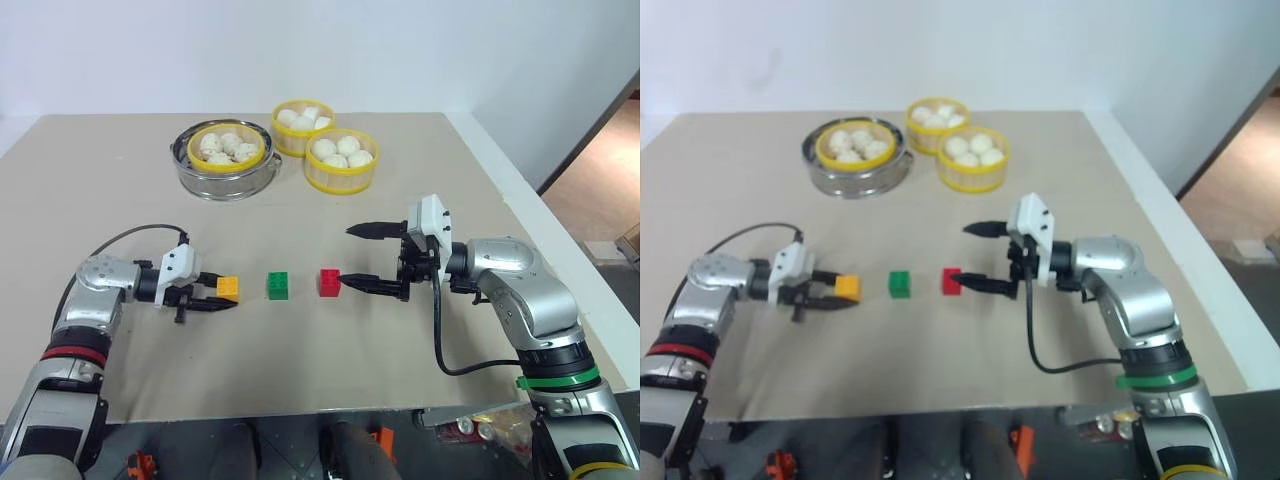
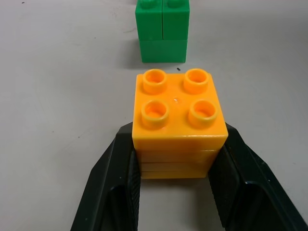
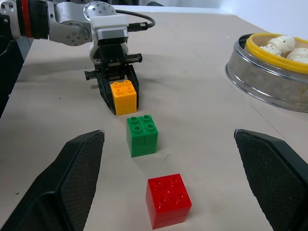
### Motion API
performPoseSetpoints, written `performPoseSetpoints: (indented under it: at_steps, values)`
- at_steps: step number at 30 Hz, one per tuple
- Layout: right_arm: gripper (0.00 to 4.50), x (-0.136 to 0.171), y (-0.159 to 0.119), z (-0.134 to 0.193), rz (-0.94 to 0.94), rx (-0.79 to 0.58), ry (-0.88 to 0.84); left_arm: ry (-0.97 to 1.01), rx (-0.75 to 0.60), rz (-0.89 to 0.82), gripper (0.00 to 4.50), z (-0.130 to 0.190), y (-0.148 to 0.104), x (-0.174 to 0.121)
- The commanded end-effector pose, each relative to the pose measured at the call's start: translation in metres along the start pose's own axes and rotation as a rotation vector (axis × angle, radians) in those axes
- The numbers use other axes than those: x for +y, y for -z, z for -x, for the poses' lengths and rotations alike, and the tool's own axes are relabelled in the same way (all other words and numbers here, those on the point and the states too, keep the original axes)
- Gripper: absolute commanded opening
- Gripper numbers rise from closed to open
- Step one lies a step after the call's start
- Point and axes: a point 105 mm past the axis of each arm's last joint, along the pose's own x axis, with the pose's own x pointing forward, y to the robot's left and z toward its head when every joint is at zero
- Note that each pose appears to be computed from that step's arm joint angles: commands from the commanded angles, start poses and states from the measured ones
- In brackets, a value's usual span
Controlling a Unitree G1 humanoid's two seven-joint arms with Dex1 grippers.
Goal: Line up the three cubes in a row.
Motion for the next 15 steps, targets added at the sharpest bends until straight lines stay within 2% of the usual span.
performPoseSetpoints:
  at_steps: [1, 2, 8, 15]
  values:
    - [4.5, 0.0, -0.01, 0.001, 0.043, -0.016, -0.005, 0.003, 0.068, 0.011, 1.84, -0.003, 0.01, -0.001]
    - [4.5, 0.0, -0.01, 0.0, 0.043, -0.016, -0.007, 0.0, 0.07, 0.01, 2.38, -0.003, 0.01, -0.001]
    - [4.5, 0.001, -0.011, -0.001, 0.045, -0.017, -0.014, -0.003, 0.057, -0.033, 4.4, -0.005, 0.0, 0.003]
    - [4.5, 0.001, -0.013, 0.0, 0.053, -0.019, -0.006, -0.029, -0.035, -0.112, 4.48, 0.008, -0.043, 0.008]
